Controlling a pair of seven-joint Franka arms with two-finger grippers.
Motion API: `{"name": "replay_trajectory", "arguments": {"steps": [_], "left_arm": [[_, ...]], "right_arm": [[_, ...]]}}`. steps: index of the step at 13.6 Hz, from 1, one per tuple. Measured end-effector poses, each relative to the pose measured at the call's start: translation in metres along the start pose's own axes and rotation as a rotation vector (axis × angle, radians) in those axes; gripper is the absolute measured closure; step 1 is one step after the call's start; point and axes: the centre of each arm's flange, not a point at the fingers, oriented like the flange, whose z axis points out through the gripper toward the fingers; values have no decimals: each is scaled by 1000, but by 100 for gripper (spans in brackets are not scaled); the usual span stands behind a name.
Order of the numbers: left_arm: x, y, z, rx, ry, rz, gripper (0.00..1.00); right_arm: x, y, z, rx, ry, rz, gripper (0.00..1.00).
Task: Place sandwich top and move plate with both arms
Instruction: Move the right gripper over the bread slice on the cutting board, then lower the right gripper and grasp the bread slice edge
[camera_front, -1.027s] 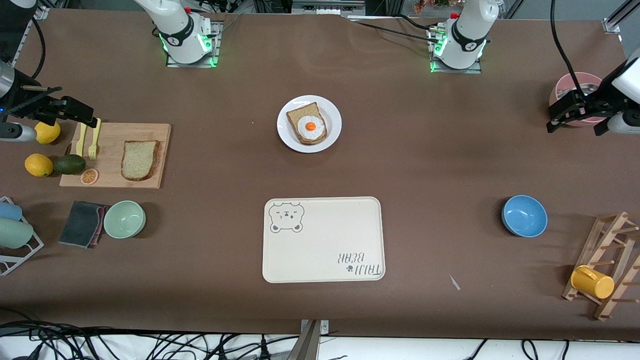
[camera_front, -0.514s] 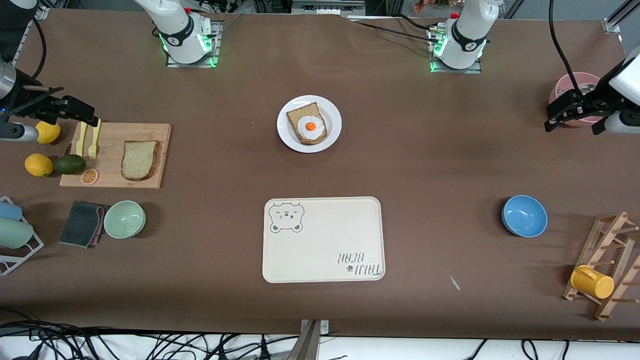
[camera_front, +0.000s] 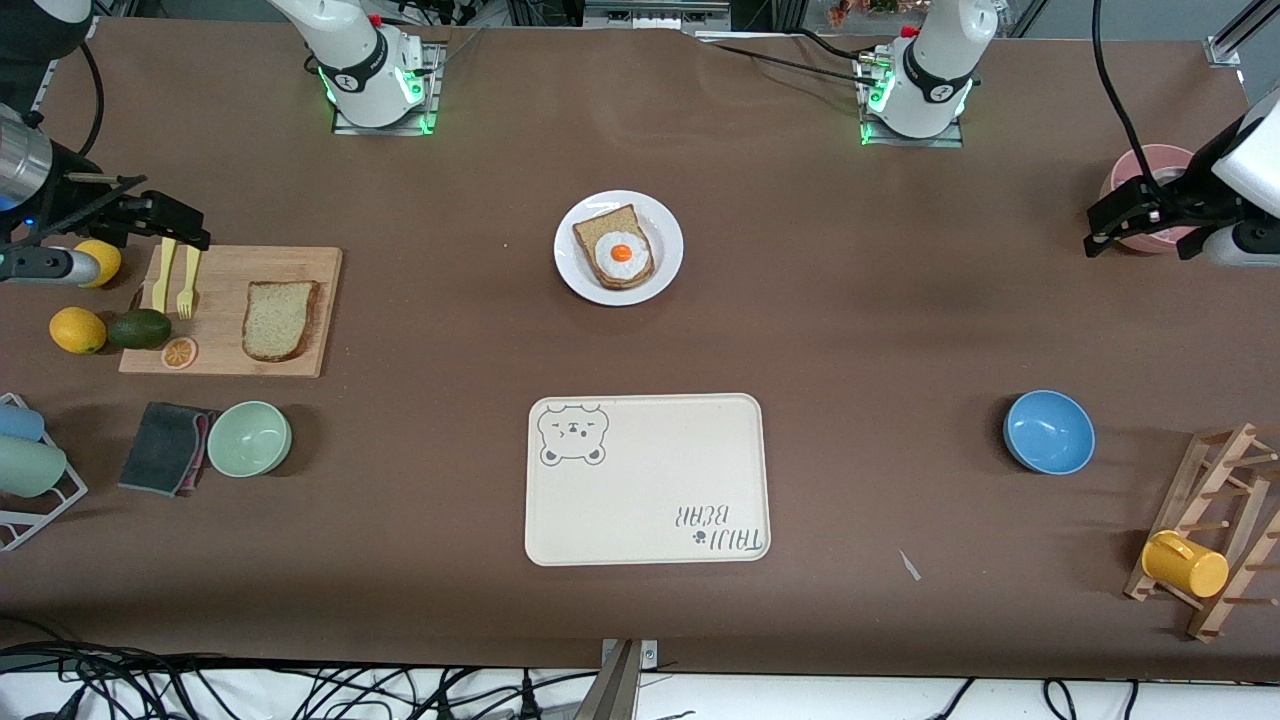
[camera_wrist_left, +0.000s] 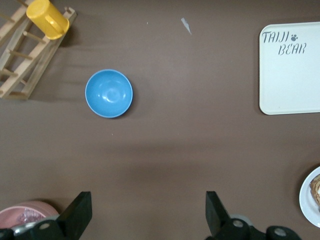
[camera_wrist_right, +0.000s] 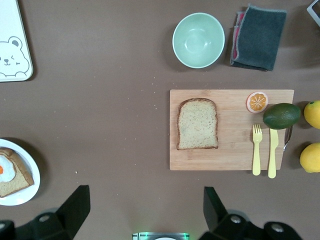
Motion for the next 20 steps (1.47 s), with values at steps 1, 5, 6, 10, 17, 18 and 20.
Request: {"name": "replay_trajectory", "arguments": {"steps": [1,5,6,10,17,18,20], "left_arm": [[-2,0,2,1,-23,-2,0],[-7,3,19,4,-96,3,0],[-7,6,26,5,-112,8,0],[-8,8,53,8,-167,13,0],[-5,12,109,-14,-138,12,0],[-6,13,109,-15,-133,13,0],[-9,12,99,-16,-114,12,0]], "right_arm": [[0,-1,2,0,-6,-1,0],[1,0,20,-6,-47,0,0],[0,1,30,-15,-77,1,0],[5,-5,84,-131,-132,-40,0],[11,-12,234,-268,-72,-31,3],[11,-12,250,-279,-69,-13,11],[16,-13,274,-290,-63,10,26]]}}
